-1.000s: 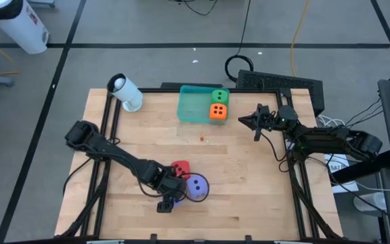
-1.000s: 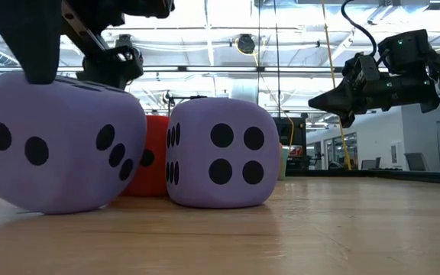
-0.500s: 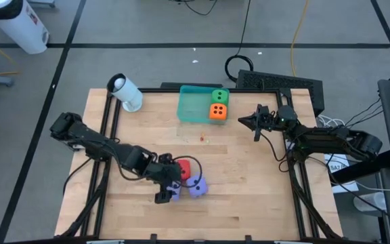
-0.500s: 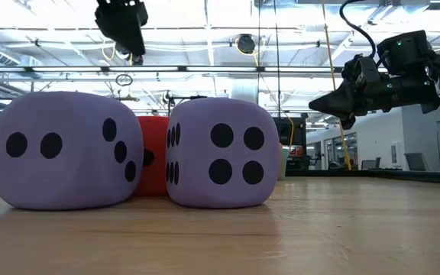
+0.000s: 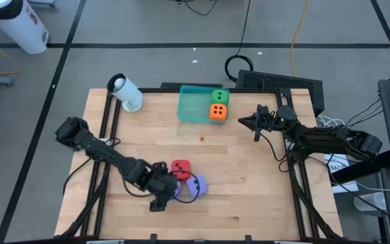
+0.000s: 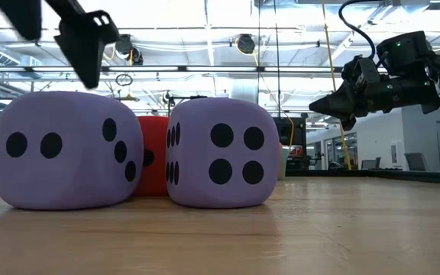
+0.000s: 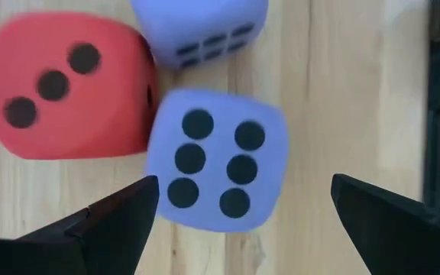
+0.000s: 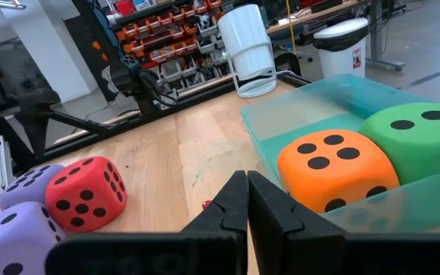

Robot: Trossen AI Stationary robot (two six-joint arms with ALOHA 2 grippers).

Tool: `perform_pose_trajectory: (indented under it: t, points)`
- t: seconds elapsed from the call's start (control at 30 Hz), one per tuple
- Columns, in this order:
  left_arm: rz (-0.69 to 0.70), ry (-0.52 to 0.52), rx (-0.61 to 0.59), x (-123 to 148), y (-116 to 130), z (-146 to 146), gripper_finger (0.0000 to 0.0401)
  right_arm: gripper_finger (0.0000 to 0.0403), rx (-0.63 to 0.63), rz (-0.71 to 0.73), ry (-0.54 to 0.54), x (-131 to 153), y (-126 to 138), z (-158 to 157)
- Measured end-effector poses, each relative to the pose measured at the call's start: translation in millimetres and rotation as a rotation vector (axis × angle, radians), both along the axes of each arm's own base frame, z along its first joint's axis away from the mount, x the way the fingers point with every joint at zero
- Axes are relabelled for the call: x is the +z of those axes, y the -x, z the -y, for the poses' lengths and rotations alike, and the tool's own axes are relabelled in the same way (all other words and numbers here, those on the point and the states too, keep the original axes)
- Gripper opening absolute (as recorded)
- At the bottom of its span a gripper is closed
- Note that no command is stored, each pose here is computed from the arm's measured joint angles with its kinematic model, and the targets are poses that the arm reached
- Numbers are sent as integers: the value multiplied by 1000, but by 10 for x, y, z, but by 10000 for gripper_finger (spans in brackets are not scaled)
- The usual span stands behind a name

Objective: Pick & Place Dice
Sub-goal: Put the left large violet die into the blue bin

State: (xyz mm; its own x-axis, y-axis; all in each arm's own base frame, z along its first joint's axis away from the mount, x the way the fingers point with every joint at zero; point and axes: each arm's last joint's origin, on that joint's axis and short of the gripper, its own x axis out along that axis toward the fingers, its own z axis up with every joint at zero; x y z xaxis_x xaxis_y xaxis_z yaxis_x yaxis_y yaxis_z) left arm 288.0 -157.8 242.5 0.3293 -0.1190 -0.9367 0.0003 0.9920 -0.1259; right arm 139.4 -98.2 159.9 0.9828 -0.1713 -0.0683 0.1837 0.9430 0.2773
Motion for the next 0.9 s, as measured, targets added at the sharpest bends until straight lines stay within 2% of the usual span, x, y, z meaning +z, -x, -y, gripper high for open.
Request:
perform_pose_trajectory:
  t: [0.13,0.23,0.37,0.47,0.6,0.7,0.9]
  points:
    - [-32,-49,-63,-25,-86,46,397,0,0,0,-5,-1,0,0]
    - [-111,-113,-97,-84,-136,70,397,0,0,0,-7,-1,0,0]
    - [-182,-138,-138,-158,-209,113,397,0,-1,-4,-11,-6,0,-1]
    - [-208,-167,-124,-232,-241,108,397,0,-1,-5,-12,-8,0,0]
    - [-216,-165,-94,-232,-251,74,397,0,-1,-5,-12,-8,0,-1]
    - [-211,-125,-71,-181,-247,58,397,0,-1,-5,-13,-8,0,-1]
    - [-168,-109,-99,-18,-264,83,397,0,-1,-5,-13,-8,0,0]
